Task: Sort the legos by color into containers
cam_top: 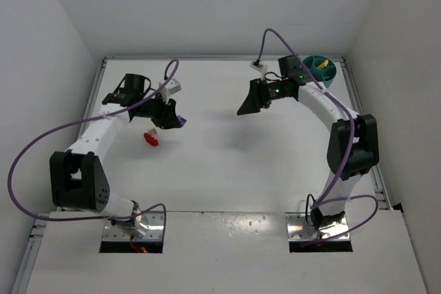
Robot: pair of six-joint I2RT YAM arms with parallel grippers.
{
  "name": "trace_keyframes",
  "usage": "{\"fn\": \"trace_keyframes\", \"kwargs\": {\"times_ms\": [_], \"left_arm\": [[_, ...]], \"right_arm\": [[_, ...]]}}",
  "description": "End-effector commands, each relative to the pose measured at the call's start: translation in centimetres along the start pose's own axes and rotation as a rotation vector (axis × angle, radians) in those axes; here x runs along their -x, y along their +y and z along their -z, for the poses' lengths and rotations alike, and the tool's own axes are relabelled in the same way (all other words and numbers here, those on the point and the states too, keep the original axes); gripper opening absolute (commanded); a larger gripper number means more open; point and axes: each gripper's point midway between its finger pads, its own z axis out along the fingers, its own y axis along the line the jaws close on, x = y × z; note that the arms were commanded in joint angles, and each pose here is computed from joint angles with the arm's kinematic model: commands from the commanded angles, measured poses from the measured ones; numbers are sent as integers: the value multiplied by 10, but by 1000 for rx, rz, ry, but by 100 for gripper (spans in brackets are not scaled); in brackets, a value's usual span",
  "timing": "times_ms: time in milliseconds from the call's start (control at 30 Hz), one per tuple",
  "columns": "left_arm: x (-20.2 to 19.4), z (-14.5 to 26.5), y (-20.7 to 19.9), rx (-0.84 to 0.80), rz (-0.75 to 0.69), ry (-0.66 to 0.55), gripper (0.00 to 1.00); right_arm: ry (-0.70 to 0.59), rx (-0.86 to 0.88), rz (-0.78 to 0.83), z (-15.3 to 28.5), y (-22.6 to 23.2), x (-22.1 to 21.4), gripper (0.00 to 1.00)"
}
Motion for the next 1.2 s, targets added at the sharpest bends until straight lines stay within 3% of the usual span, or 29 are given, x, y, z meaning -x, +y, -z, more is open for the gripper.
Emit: {"fn": "trace_keyframes", "kwargs": {"times_ms": [0, 233, 767, 967, 1067, 1100, 1167], "left_arm": [[36, 8, -63, -290, -59, -133, 12], [50, 15, -101, -530, 0, -180, 14], [56, 20, -119, -625, 1, -202, 15], [52, 19, -120, -628, 8, -195, 15], [50, 19, -118, -630, 12, -201, 15], [50, 19, -118, -630, 12, -201, 16], [48, 21, -116, -622, 18, -205, 24]], "right_arm": [[-24, 209, 110, -27, 48, 20, 69], [-9, 270, 183, -64, 82, 22, 69], [59, 377, 270, -113, 129, 13, 64], [78, 405, 280, -121, 138, 5, 46], [77, 405, 281, -121, 137, 4, 26], [77, 405, 281, -121, 137, 4, 26], [77, 405, 281, -121, 137, 4, 14]]}}
